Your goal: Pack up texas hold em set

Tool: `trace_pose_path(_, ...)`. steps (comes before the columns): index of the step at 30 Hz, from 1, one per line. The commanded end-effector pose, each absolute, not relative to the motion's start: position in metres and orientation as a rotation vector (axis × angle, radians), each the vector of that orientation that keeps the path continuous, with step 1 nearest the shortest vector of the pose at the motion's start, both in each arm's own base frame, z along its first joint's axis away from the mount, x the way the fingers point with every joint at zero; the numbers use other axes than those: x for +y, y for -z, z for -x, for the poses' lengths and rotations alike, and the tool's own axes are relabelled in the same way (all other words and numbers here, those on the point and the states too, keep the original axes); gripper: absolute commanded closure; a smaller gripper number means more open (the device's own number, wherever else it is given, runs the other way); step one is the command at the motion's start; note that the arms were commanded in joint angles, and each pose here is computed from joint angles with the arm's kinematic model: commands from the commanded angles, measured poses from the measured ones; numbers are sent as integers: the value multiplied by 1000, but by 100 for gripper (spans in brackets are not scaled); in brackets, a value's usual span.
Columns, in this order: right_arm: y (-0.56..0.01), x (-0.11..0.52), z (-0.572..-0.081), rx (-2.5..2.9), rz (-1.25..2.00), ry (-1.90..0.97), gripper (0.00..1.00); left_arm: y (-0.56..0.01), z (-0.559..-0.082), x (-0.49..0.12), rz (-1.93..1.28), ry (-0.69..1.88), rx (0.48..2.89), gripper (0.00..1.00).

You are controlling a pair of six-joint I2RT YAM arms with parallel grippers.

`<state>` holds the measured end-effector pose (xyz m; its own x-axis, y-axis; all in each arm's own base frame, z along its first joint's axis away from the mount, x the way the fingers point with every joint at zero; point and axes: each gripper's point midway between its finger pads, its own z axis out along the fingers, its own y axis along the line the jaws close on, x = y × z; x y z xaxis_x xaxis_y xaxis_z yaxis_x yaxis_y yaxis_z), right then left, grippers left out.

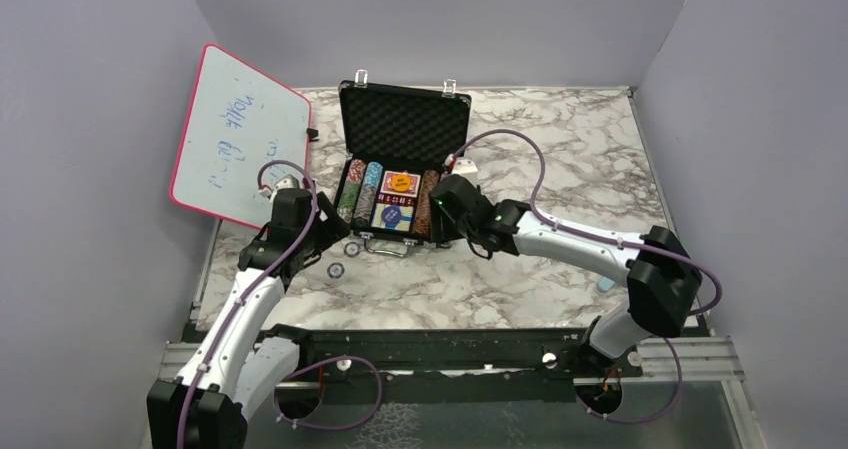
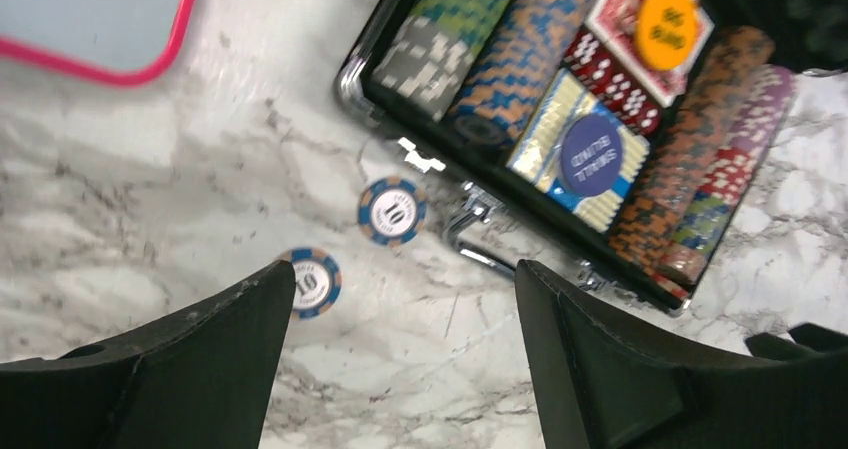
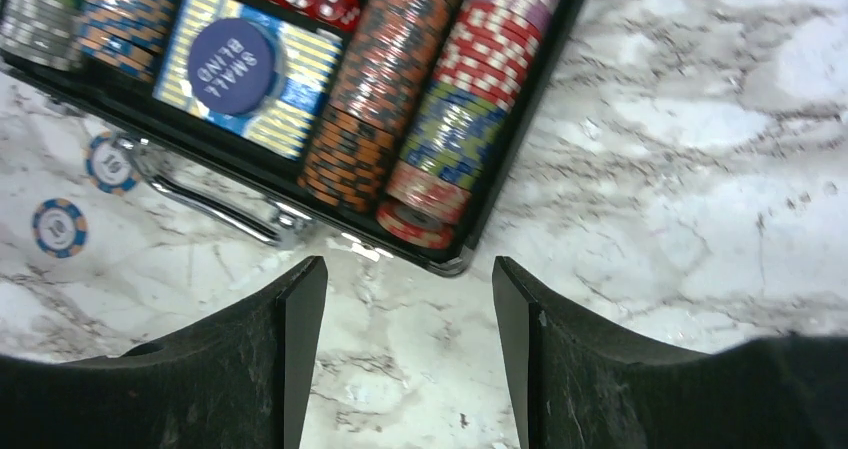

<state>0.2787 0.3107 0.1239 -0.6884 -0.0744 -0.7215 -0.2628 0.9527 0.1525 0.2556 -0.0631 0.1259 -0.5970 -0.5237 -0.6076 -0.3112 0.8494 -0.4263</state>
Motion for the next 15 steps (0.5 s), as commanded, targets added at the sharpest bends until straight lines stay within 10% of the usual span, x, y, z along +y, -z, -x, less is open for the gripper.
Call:
trace_pose_path(1, -129, 287, -279, 2265, 103, -297, 35, -84, -224, -53, 832, 262, 2396, 18)
trace_pose_path(9, -112, 268, -261, 2298, 97, -302, 35, -51, -212, -54, 850, 183, 2558, 43)
trace_pose_path(15, -107, 260, -254, 2297, 125, -306, 35, -35, -207, -48, 874, 77, 2645, 42)
